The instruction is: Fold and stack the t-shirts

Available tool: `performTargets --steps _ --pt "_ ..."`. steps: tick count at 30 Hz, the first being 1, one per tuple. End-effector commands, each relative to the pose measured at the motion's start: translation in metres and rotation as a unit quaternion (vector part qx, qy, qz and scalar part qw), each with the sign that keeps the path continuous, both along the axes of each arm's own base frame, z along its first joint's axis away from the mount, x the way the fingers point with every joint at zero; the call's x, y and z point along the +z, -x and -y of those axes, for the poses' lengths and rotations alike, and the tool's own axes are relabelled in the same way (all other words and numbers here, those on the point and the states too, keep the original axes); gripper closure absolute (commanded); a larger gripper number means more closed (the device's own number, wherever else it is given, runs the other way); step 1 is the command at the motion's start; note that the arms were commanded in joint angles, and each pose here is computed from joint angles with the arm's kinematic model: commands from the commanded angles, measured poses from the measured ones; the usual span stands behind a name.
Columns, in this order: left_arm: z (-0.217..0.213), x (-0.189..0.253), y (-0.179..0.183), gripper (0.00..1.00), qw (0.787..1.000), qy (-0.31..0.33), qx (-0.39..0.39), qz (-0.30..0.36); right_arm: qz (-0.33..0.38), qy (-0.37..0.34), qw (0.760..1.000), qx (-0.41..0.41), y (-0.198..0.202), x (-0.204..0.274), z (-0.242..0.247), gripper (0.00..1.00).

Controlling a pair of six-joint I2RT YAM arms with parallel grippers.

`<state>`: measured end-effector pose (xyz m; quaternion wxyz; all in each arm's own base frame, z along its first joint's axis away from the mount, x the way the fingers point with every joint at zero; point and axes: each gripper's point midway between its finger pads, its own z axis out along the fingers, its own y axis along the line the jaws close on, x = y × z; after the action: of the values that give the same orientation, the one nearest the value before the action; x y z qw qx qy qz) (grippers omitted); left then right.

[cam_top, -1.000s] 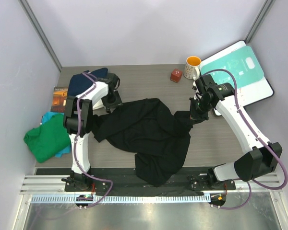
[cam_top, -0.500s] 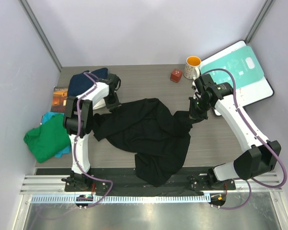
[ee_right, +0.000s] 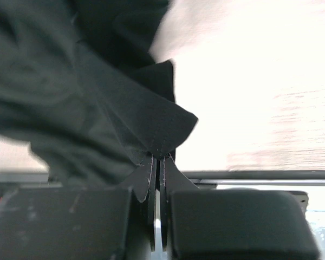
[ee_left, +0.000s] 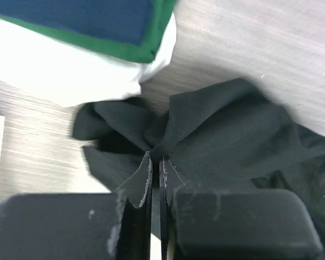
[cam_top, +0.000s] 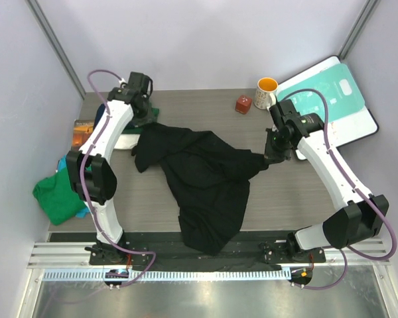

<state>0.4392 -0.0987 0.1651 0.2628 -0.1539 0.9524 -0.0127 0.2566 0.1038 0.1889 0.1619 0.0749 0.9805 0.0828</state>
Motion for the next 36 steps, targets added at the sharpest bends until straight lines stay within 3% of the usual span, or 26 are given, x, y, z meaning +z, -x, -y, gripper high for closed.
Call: performTargets --steps 1,6,9,16,18,19,20,21,22,24,28,36 --pt "-0.032 0.065 0.002 1.00 0.997 -0.020 0.030 0.069 0.115 0.063 0.987 -0.090 -0.035 0.048 0.041 0.99" --pt "-0.079 0.077 0.026 0.93 0.996 -0.035 0.070 0.042 0.239 0.104 0.945 -0.199 -0.065 0.122 0.101 0.99" --pt "-0.097 0.083 0.036 1.00 0.995 -0.034 0.080 0.057 0.304 0.101 0.922 -0.219 -0.078 0.166 0.117 0.99" --pt "-0.104 0.084 0.062 1.00 0.997 -0.012 0.056 0.056 0.348 0.051 0.918 -0.183 -0.088 0.209 0.101 0.99" --pt "-0.095 0.096 0.064 1.00 0.996 0.011 0.041 0.082 0.368 0.035 0.912 -0.178 -0.085 0.225 0.096 0.99" --pt "-0.091 0.092 0.067 0.93 0.996 0.020 0.035 0.081 0.374 0.030 0.910 -0.176 -0.083 0.230 0.095 0.99" --pt "-0.089 0.091 0.067 0.69 0.996 0.026 0.030 0.083 0.381 0.025 0.908 -0.172 -0.081 0.237 0.094 0.99" --pt "-0.085 0.085 0.067 0.58 0.996 0.035 0.025 0.076 0.380 0.024 0.909 -0.169 -0.080 0.237 0.093 0.99" --pt "-0.084 0.075 0.069 0.48 0.997 0.036 0.028 0.060 0.380 0.020 0.910 -0.163 -0.080 0.237 0.091 0.99" --pt "-0.081 0.055 0.073 0.41 0.998 0.044 0.026 0.025 0.371 0.015 0.915 -0.156 -0.079 0.232 0.087 0.99" --pt "-0.079 0.020 0.082 0.38 0.998 0.049 0.028 -0.022 0.351 0.002 0.925 -0.145 -0.079 0.218 0.080 0.99" --pt "-0.050 -0.001 0.107 0.37 0.993 0.115 -0.006 -0.029 0.299 -0.002 0.947 -0.119 -0.074 0.181 0.071 0.99"
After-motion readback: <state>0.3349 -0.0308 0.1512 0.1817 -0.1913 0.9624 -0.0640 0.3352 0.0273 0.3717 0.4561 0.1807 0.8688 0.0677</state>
